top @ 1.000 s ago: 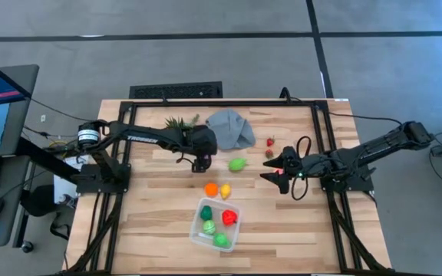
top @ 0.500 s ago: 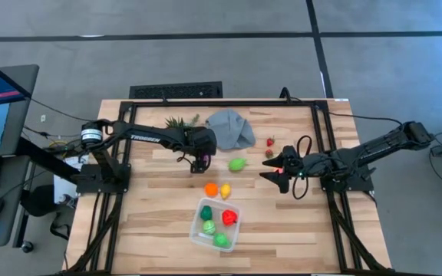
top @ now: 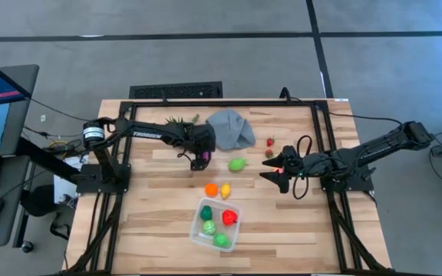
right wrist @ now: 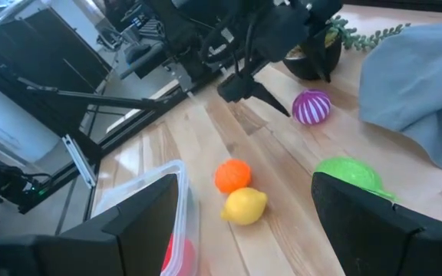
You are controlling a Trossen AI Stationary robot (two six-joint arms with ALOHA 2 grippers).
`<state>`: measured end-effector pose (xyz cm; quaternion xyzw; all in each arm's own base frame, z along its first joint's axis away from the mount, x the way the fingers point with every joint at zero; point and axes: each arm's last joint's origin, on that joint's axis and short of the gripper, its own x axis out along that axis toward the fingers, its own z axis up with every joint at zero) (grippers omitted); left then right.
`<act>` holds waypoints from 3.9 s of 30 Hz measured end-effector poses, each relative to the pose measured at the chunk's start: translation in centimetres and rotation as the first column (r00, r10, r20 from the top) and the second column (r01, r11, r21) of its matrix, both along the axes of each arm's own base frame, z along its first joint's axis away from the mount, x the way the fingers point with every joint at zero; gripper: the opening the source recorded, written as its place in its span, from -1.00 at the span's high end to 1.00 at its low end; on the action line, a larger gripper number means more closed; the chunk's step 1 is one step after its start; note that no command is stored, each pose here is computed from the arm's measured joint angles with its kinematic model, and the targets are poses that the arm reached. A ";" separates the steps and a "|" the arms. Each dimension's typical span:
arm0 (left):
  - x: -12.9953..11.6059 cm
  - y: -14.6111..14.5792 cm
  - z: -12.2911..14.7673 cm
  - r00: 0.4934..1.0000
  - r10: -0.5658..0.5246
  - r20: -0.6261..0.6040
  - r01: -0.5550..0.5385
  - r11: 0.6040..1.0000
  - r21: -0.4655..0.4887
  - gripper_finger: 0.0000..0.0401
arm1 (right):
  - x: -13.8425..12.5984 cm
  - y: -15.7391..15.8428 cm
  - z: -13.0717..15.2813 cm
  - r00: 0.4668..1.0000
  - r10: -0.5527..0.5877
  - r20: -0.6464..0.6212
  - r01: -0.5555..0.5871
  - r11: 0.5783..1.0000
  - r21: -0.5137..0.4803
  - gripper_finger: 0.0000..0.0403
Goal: Pick and placing Produce into tupperware
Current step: Put the onion into the transparent bin
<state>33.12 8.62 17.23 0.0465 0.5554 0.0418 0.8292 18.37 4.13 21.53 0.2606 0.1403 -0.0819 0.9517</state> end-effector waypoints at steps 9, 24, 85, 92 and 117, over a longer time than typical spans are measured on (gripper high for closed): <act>0.3 0.2 -1.4 1.000 0.006 -0.026 -0.007 0.999 -0.043 -0.71 | 0.0 0.0 0.1 1.000 0.002 0.007 -0.002 1.000 -0.005 -0.60; 1.1 0.4 -2.6 0.999 0.012 -0.038 -0.014 0.998 -0.058 -0.71 | 0.0 0.0 0.0 1.000 0.002 0.004 -0.002 1.000 -0.007 -0.60; 4.5 -2.4 3.4 0.999 -0.022 0.029 0.023 0.999 -0.034 -0.12 | -0.1 0.0 -0.2 1.000 0.008 -0.020 -0.008 1.000 -0.013 -0.60; 4.9 -3.4 4.7 0.999 -0.036 0.024 0.037 0.999 -0.041 -0.12 | -0.1 0.0 -0.2 1.000 0.007 -0.020 -0.008 1.000 -0.012 -0.60; 0.8 -7.5 13.0 0.956 -0.003 0.294 0.033 0.995 -0.097 -0.12 | -0.1 0.0 -0.2 1.000 0.005 -0.019 -0.005 1.000 -0.004 -0.60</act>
